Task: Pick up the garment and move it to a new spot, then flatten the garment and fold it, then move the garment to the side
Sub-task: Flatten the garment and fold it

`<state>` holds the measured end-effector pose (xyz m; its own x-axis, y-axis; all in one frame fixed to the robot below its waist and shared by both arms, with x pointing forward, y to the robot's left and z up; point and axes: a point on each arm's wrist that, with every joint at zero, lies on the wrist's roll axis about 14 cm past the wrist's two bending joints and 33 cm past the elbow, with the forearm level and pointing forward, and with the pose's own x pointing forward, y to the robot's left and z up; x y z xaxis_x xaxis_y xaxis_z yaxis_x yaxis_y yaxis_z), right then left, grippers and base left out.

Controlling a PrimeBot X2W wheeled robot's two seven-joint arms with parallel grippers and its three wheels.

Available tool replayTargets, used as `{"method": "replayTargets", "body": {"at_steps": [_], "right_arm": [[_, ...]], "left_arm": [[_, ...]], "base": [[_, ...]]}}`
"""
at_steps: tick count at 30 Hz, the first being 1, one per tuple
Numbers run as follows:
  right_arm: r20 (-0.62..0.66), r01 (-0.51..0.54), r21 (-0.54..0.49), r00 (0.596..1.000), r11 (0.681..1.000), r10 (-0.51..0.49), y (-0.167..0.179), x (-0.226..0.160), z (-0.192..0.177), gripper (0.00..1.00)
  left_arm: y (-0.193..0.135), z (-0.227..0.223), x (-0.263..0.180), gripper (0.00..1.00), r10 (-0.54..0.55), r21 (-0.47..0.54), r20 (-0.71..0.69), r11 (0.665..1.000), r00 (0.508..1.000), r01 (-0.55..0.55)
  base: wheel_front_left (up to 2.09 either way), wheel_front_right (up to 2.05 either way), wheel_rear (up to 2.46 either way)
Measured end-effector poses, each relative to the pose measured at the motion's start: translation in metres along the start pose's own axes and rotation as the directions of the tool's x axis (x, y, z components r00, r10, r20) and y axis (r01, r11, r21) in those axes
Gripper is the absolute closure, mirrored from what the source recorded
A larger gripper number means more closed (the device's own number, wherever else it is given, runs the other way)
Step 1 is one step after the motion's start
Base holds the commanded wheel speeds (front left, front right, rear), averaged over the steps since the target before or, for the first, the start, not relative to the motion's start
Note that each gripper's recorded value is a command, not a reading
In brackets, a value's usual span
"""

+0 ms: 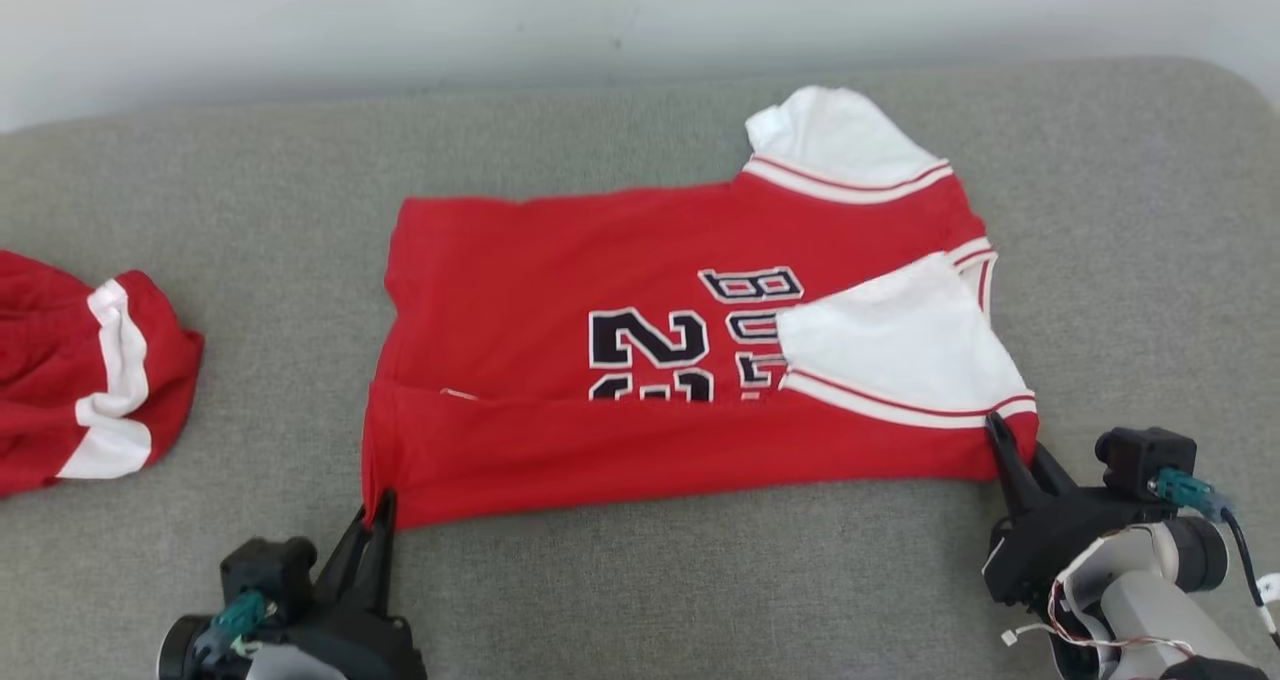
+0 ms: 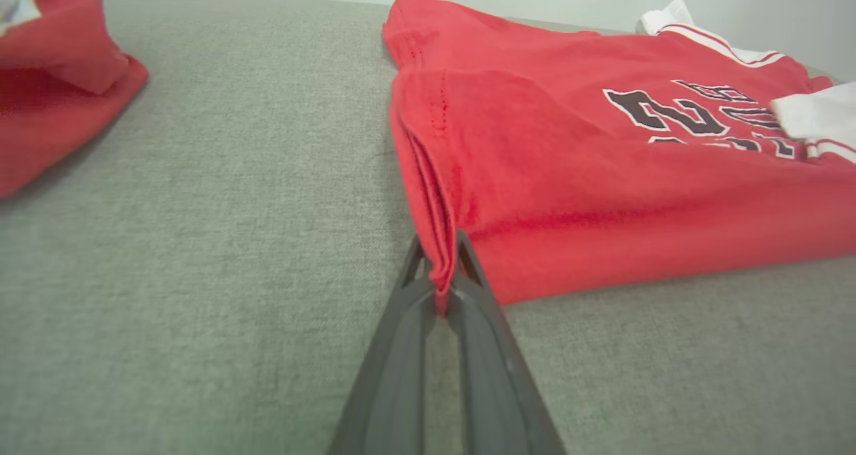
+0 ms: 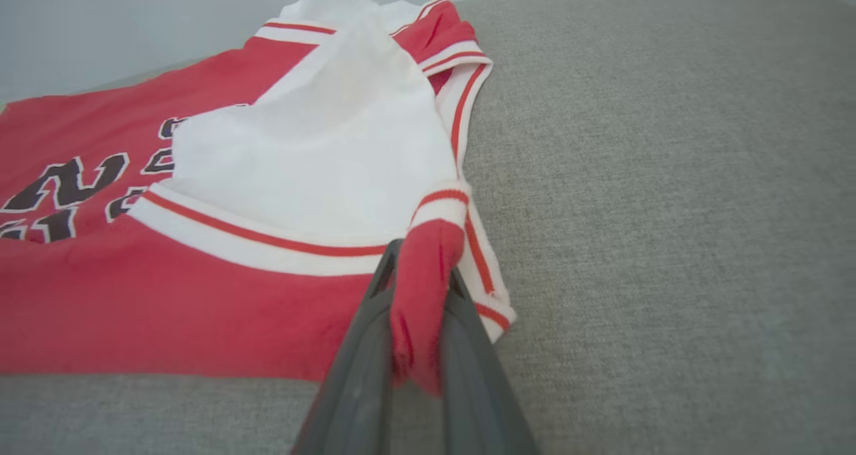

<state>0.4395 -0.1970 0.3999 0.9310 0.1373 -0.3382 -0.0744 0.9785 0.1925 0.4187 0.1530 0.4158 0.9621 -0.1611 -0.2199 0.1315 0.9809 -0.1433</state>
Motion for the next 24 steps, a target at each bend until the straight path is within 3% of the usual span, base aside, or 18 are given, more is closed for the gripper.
{"method": "replayTargets", "body": {"at_steps": [8, 18, 19, 20, 21, 22, 24], "right_arm": [[0.049, 0.003, 0.052, 0.999, 0.999, -0.006, -0.004, -0.039, -0.001, 1.0], [-0.018, 0.026, 0.136, 1.0, 0.99, -0.024, -0.002, -0.088, -0.039, 1.0], [-0.022, 0.029, 0.137, 0.999, 0.99, -0.027, -0.002, -0.09, -0.04, 0.92], [-0.019, 0.032, 0.134, 0.999, 0.99, -0.03, -0.002, -0.092, -0.039, 0.67], [-0.008, 0.034, 0.137, 0.999, 0.99, -0.034, -0.002, -0.093, -0.037, 0.15], [0.007, 0.034, 0.137, 0.999, 0.99, -0.035, -0.001, -0.093, -0.033, 0.0], [0.042, 0.03, 0.127, 0.998, 0.991, -0.035, 0.001, -0.093, -0.022, 0.0]], "left_arm": [[-0.002, 0.0, -0.042, 1.0, 0.03, -0.027, 0.031, 0.999, 0.999, -0.029], [-0.002, -0.019, -0.083, 1.0, 0.087, -0.059, 0.002, 0.994, 0.996, -0.087], [-0.002, -0.019, -0.083, 1.0, 0.087, -0.059, 0.001, 0.994, 0.996, -0.086], [-0.002, -0.019, -0.083, 0.9, 0.086, -0.06, 0.004, 0.995, 0.996, -0.086], [-0.002, -0.017, -0.083, 0.4, 0.086, -0.06, 0.011, 0.995, 0.996, -0.085], [-0.001, -0.013, -0.082, 0.05, 0.089, -0.06, 0.021, 0.994, 0.996, -0.088], [0.0, -0.005, -0.08, 0.0, 0.097, -0.055, 0.047, 0.994, 0.994, -0.094]], "base": [[0.0, 0.0, 0.0], [0.0, 0.0, 0.0], [0.0, 0.0, 0.0], [0.0, 0.0, 0.0], [0.0, 0.0, 0.0], [0.0, 0.0, 0.0], [0.0, 0.0, 0.0]]}}
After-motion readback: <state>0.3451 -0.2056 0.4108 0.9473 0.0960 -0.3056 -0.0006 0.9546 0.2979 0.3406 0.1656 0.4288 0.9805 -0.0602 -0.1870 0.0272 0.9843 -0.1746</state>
